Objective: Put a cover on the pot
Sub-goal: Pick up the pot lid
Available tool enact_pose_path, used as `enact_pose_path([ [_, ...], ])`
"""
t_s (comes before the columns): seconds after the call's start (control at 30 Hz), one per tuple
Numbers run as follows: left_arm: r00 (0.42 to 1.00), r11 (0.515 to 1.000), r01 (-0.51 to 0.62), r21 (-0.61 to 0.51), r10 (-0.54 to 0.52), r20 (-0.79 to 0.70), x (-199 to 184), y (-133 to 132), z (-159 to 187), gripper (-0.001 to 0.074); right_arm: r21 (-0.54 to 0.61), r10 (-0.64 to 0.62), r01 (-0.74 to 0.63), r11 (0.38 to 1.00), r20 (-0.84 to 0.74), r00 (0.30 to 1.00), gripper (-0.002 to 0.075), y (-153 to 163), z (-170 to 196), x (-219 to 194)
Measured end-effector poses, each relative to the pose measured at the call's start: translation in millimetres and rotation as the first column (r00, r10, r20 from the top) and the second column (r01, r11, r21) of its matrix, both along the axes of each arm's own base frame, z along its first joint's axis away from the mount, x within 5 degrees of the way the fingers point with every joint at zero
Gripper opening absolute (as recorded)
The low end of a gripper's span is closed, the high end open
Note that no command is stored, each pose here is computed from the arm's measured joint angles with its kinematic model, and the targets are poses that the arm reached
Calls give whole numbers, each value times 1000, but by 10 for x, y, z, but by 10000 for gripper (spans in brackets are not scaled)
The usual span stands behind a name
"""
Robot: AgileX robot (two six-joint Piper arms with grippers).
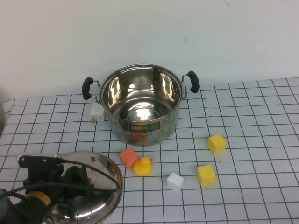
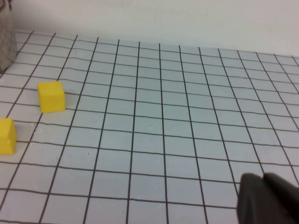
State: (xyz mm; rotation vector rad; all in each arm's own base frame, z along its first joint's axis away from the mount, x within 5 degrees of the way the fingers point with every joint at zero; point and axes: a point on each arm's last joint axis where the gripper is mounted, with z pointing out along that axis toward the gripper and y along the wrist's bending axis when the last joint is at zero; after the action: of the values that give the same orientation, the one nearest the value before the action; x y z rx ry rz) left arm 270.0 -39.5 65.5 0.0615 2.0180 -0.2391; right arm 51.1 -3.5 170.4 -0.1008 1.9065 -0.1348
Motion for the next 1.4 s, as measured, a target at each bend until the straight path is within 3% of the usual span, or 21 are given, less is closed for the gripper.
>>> enact_pose_path([
  [0.73,999,1000,13,-1,-13,34,100,-22,39,461,0,0,0,1000,0,1000,9,0,0,0],
  [1.13,1000,1000,3,0,-3,11,93,-13,18,500,0,0,0,1000,0,1000,9,0,0,0],
  [1.4,998,998,52,19,-51,-23,71,-43,-12,497,0,0,0,1000,0,1000,9,0,0,0],
])
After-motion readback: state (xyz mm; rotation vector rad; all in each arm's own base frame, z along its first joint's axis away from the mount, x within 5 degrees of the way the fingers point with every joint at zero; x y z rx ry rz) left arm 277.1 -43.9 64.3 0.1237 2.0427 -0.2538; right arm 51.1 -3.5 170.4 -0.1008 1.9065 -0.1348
